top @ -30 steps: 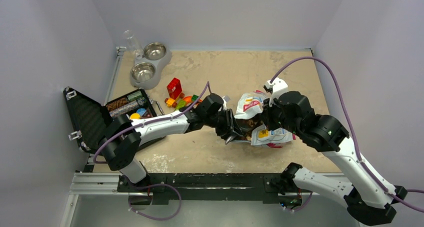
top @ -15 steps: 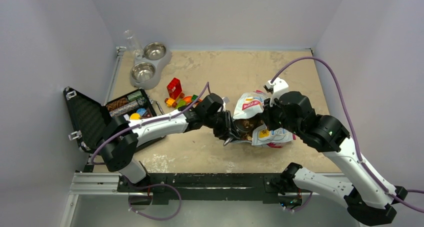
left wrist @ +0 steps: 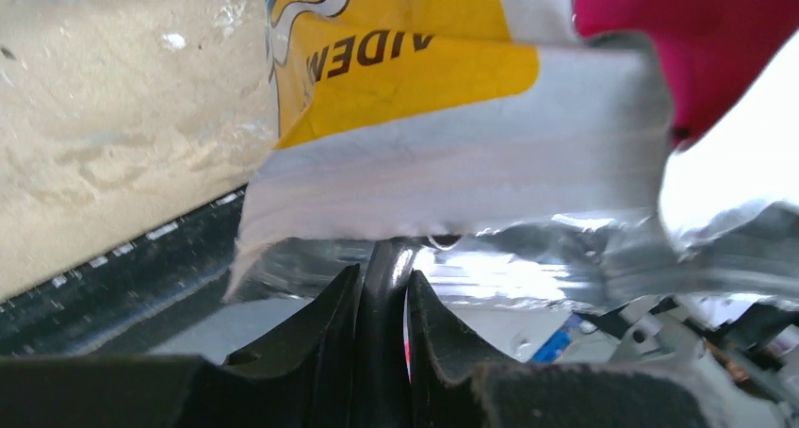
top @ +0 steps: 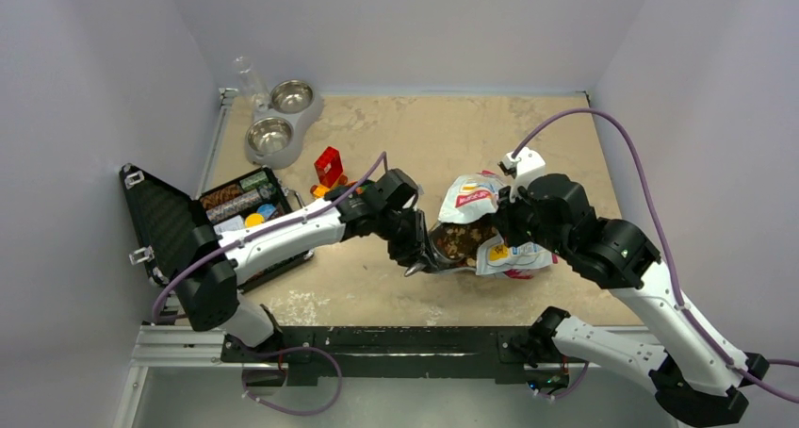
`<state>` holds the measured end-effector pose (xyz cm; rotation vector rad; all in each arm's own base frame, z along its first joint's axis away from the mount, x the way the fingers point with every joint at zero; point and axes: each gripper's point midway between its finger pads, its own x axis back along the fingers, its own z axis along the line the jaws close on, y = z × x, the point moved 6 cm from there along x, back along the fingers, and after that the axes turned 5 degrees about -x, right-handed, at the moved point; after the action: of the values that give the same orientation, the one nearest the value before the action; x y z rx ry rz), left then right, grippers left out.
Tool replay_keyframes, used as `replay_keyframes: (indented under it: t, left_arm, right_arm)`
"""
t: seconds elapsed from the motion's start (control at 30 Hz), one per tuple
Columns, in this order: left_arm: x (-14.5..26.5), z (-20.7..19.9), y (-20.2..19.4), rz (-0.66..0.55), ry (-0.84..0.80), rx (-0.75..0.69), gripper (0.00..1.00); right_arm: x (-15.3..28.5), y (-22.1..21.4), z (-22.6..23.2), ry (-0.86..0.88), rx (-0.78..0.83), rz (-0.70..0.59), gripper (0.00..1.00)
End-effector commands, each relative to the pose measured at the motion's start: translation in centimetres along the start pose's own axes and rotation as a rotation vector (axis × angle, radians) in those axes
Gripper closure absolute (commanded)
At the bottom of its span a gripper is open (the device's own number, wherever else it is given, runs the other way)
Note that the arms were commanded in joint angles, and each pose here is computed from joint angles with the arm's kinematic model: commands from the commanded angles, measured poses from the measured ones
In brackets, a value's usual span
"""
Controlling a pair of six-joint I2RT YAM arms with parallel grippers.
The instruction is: Serve the pet food
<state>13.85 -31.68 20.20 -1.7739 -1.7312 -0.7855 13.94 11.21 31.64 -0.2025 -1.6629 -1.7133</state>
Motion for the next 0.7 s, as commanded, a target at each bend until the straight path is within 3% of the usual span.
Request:
replay_keyframes:
  t: [0.0,0.07,0.2,0.33,0.47,0.53,0.67]
  left_arm:
    - [0.1,-0.9,1.0,0.063,0.185,0.223,1.0]
    - [-1.6,-2.3,2.5,0.07,0.207,0.281,1.0]
    - [-4.9,-5.3,6.3,-0.036,0.168,0.313,1.0]
    - [-6.6,-4.6,8.4,-0.099,0.178,0.223,1.0]
    - [-4.6,-3.1,6.5,-0.167,0.026,0.046,1.0]
    - [-3.9,-0.8,4.4,-0.155,-0.056,-0.022,1.0]
    - [-1.5,-0.1,1.6,-0.177,-0.25,-0.172,1.0]
  right_arm:
    - [1.3,2.7,0.1,0.01,-0.029,-0.154,1.0]
    - [1.2,2.9,0.3,0.018,-0.039,-0.155,1.0]
    - [1.1,3.2,0.7,0.037,-0.052,-0.152,1.0]
    - [1.2,3.5,0.5,0.012,-0.06,-0.157,1.0]
    - [1.6,3.3,-0.4,-0.047,-0.052,-0.165,1.0]
    - [1.8,3.1,-0.7,-0.056,-0.052,-0.173,1.0]
    - [1.8,2.4,-0.8,-0.05,-0.058,-0.167,1.0]
